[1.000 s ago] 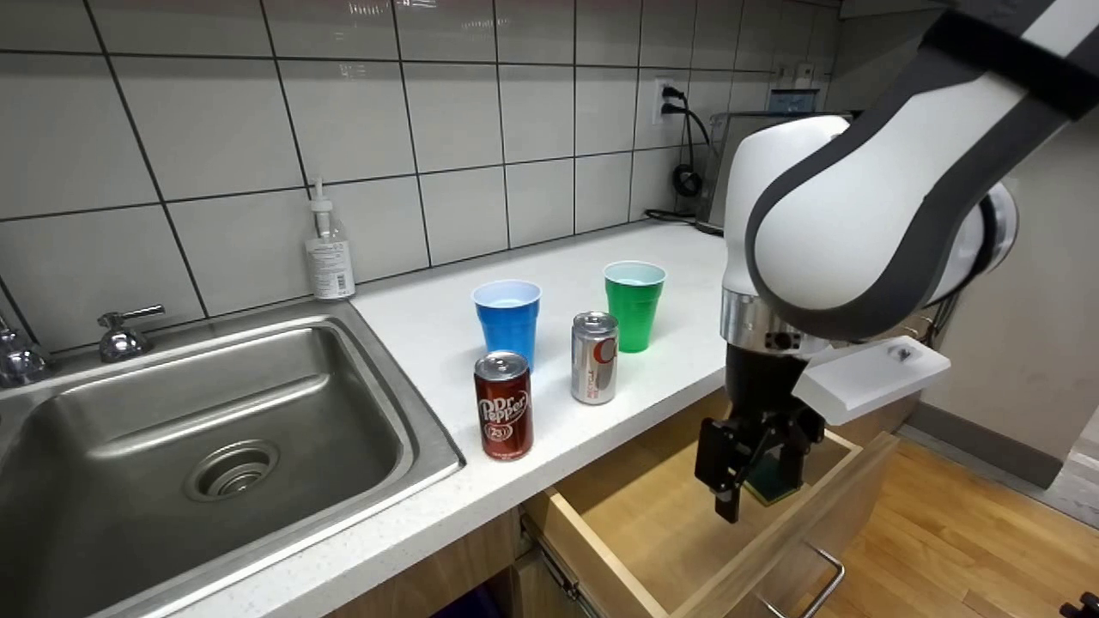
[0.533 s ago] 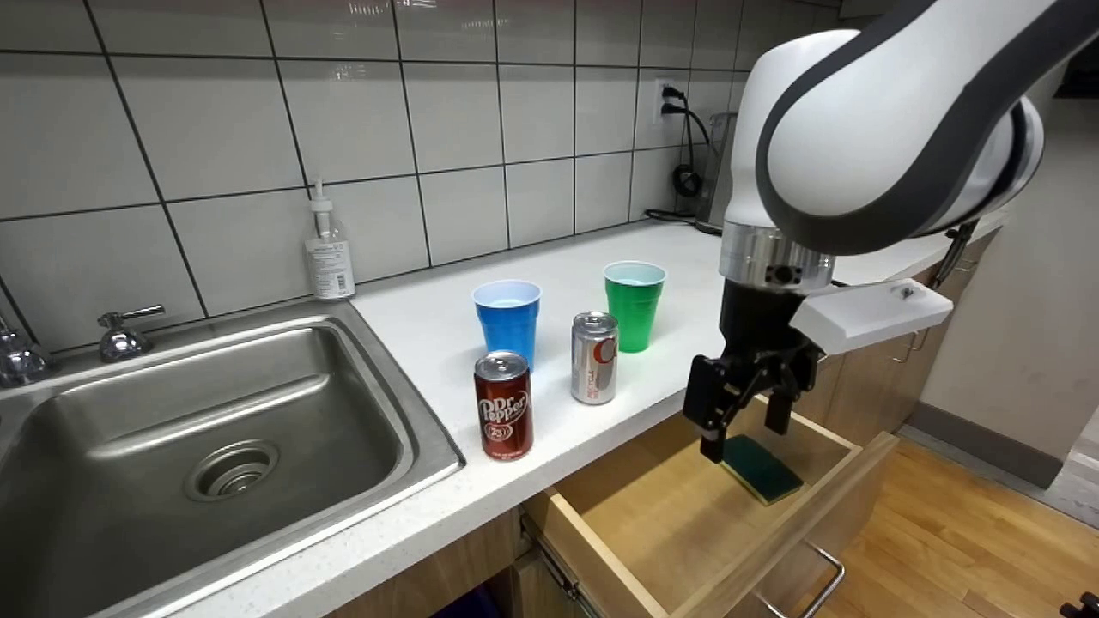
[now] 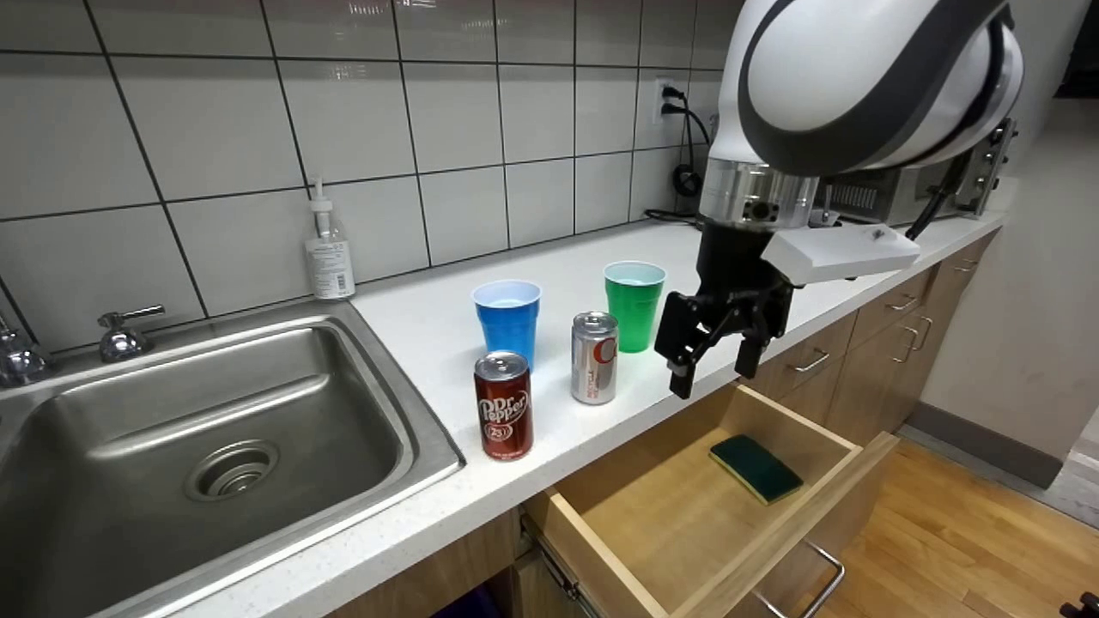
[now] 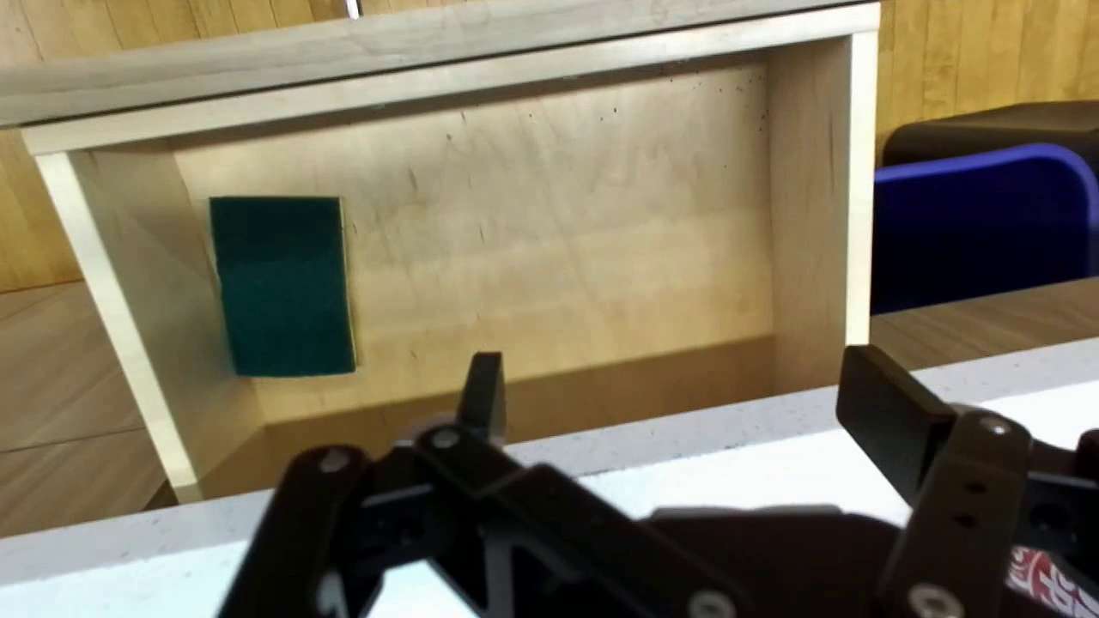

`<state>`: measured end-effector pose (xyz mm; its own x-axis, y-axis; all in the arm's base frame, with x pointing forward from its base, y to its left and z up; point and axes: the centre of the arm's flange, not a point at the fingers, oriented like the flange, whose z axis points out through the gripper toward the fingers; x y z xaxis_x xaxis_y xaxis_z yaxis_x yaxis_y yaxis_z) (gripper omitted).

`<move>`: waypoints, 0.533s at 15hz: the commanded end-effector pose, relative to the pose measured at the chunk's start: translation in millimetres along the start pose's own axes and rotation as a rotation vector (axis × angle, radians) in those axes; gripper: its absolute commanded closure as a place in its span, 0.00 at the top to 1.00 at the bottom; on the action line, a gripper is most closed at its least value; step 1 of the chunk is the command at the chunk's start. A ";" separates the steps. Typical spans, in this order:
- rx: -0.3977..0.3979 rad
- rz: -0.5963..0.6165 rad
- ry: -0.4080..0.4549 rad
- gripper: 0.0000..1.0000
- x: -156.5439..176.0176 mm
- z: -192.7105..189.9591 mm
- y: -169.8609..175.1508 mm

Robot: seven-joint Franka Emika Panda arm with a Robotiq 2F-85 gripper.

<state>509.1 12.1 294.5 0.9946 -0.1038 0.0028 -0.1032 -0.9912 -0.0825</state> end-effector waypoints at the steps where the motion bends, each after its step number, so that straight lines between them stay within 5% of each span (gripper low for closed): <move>1: 0.015 -0.034 -0.007 1.00 28.5 -21.1 0.6; 8: 0.005 -0.132 0.019 1.00 73.3 -37.4 -8.2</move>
<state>553.5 13.5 325.8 0.9986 -0.0194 0.0486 -0.0150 -0.9959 -0.0889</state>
